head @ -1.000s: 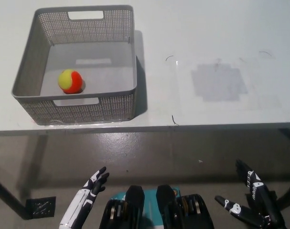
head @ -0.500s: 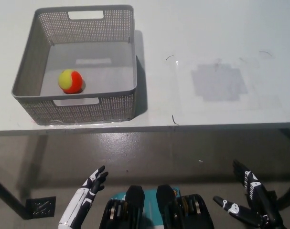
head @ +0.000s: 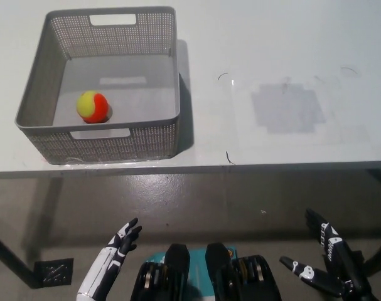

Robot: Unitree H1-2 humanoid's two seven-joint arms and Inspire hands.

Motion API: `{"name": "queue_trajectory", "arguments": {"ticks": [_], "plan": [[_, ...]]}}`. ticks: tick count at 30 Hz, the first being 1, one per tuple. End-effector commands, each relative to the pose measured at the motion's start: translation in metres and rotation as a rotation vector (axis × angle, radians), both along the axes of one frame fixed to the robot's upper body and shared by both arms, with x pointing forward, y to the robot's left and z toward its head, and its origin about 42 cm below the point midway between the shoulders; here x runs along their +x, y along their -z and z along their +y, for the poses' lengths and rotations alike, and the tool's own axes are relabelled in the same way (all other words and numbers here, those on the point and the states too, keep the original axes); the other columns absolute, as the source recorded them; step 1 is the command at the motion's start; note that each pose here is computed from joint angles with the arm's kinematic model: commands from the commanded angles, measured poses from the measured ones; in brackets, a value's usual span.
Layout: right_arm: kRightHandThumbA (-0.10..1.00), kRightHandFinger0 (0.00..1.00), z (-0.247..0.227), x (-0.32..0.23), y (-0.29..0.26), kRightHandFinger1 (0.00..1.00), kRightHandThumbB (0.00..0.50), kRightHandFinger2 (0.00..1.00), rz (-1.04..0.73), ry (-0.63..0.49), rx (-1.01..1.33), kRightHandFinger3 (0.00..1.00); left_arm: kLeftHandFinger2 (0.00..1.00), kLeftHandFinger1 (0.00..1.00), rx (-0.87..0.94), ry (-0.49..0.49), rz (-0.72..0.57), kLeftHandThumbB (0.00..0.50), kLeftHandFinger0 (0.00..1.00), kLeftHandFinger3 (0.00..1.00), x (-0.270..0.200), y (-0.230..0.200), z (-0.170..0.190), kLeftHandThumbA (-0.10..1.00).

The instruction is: Use the right hand to pick up a tennis ball and put it into a container on the left side

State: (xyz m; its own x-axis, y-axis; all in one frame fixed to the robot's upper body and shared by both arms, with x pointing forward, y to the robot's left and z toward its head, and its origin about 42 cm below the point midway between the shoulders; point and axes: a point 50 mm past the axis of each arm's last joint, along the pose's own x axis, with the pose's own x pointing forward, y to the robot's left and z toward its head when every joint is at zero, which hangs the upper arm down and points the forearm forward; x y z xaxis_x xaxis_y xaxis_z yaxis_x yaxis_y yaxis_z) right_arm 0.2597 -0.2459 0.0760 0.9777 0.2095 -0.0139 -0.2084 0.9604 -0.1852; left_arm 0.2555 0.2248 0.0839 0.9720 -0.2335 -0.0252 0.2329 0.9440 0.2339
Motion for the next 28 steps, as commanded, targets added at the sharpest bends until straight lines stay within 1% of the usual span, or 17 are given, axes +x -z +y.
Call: {"name": "queue_trajectory", "arguments": {"ticks": [1,4,6,8,10,11,13,15,17,20,22,28], "plan": [[1.00,1.00,-0.001,0.007,-0.011,1.00,0.310,1.00,-0.056,-0.013,0.014,1.00,1.00,1.00,0.009,-0.011,-0.058,0.097,1.00,1.00,0.004,-0.010,0.004,1.00],[1.00,1.00,-0.001,0.007,-0.012,1.00,0.302,1.00,-0.051,-0.016,0.003,1.00,1.00,1.00,0.006,-0.008,-0.059,0.100,1.00,1.00,0.004,-0.009,0.004,1.00],[1.00,1.00,-0.001,0.007,-0.011,1.00,0.289,1.00,-0.054,-0.017,-0.004,1.00,1.00,1.00,0.008,-0.006,-0.060,0.093,1.00,1.00,0.004,-0.010,0.004,1.00],[1.00,1.00,-0.001,0.007,-0.011,1.00,0.289,1.00,-0.052,-0.016,-0.004,1.00,1.00,1.00,0.006,-0.003,-0.061,0.091,1.00,1.00,0.004,-0.010,0.004,1.00],[1.00,1.00,0.000,0.006,-0.011,1.00,0.278,1.00,-0.055,-0.021,-0.007,1.00,1.00,1.00,0.005,0.000,-0.058,0.069,1.00,1.00,0.004,-0.009,0.004,1.00],[1.00,1.00,0.000,0.006,-0.011,1.00,0.275,1.00,-0.055,-0.025,-0.006,1.00,1.00,1.00,0.008,0.000,-0.058,0.067,1.00,1.00,0.004,-0.009,0.004,1.00],[1.00,1.00,0.001,0.009,-0.014,1.00,0.277,1.00,-0.061,-0.034,-0.008,1.00,1.00,1.00,0.011,0.000,-0.060,0.066,1.00,1.00,0.006,-0.011,0.004,1.00],[1.00,1.00,0.002,0.009,-0.013,1.00,0.277,1.00,-0.066,-0.051,-0.008,1.00,1.00,1.00,0.015,-0.002,-0.056,0.077,1.00,1.00,0.006,-0.010,0.004,1.00],[1.00,1.00,0.004,0.008,-0.013,1.00,0.285,1.00,-0.062,-0.068,-0.016,1.00,1.00,1.00,0.013,0.000,-0.051,0.073,1.00,1.00,0.006,-0.010,0.004,0.99],[1.00,1.00,0.006,0.008,-0.013,1.00,0.284,1.00,-0.058,-0.084,-0.019,1.00,1.00,1.00,0.012,0.003,-0.054,0.065,1.00,1.00,0.006,-0.010,0.003,0.99],[1.00,1.00,0.008,0.007,-0.013,1.00,0.272,1.00,-0.061,-0.096,-0.024,1.00,1.00,1.00,0.016,0.006,-0.055,0.059,1.00,1.00,0.006,-0.010,0.002,0.98],[1.00,1.00,0.013,0.007,-0.013,1.00,0.268,1.00,-0.061,-0.141,-0.047,1.00,1.00,1.00,0.022,0.015,-0.052,0.063,1.00,1.00,0.005,-0.009,0.002,0.98]]}}
